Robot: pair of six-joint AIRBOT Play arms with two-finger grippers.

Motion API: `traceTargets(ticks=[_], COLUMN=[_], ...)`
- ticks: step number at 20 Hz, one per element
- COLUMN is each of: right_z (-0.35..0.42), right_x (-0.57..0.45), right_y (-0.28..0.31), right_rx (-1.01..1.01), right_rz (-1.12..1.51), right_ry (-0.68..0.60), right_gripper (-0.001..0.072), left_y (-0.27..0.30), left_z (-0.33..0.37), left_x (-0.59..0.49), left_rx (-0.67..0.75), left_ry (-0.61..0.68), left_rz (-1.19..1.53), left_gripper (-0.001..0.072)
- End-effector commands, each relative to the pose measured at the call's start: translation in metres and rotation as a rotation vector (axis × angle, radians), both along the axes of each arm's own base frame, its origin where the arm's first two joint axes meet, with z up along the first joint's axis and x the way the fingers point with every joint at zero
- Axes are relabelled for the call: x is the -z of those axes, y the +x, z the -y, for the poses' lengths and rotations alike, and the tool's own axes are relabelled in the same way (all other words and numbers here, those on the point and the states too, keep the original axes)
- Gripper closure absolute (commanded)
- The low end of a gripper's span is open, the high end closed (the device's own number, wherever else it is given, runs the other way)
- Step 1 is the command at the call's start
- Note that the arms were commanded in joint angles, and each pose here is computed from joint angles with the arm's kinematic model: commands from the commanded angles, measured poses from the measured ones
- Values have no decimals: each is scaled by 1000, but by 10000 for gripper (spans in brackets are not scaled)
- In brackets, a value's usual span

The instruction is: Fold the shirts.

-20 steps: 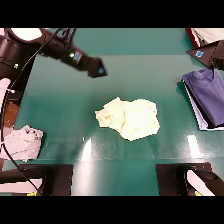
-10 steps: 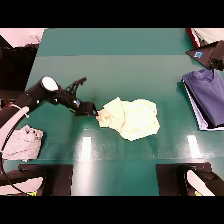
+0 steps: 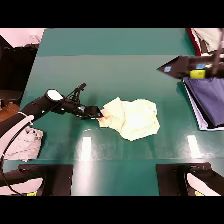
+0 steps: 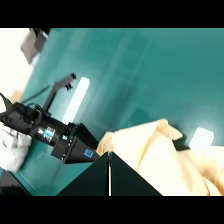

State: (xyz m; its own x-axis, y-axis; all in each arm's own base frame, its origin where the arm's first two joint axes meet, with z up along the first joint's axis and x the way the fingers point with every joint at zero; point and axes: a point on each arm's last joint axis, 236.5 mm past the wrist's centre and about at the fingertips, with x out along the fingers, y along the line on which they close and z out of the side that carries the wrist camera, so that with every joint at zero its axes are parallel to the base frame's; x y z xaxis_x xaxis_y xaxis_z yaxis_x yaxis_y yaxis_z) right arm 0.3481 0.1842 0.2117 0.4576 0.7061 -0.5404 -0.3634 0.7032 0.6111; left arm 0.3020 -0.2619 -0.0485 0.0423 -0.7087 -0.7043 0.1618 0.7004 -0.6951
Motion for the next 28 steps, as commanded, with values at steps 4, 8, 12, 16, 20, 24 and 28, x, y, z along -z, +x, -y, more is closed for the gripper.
traceTargets(ticks=[4,8,12,16,20,24,28], right_z=[-45,-74,-102,-130,-149,-146,-72], right_x=[82,148,197,215,213,195,82], right_y=[-9,-47,-59,-53,-45,-33,5], right_rx=[-106,-254,-300,-295,-276,-262,-133], right_rz=[-197,-406,-495,-449,-374,-326,-95], right_ry=[-143,-210,-248,-248,-230,-212,-252], right_gripper=[695,113,130,134,237,697,698], left_y=[12,14,22,24,24,25,69], left_z=[12,-7,-16,-16,-16,-22,-74], left_x=[0,-14,-26,-26,-26,-36,-151], left_rx=[-25,27,38,37,36,39,-100], left_ry=[14,11,14,16,15,19,-15], left_rz=[80,51,65,69,69,78,373], left_gripper=[686,686,686,686,685,686,686])
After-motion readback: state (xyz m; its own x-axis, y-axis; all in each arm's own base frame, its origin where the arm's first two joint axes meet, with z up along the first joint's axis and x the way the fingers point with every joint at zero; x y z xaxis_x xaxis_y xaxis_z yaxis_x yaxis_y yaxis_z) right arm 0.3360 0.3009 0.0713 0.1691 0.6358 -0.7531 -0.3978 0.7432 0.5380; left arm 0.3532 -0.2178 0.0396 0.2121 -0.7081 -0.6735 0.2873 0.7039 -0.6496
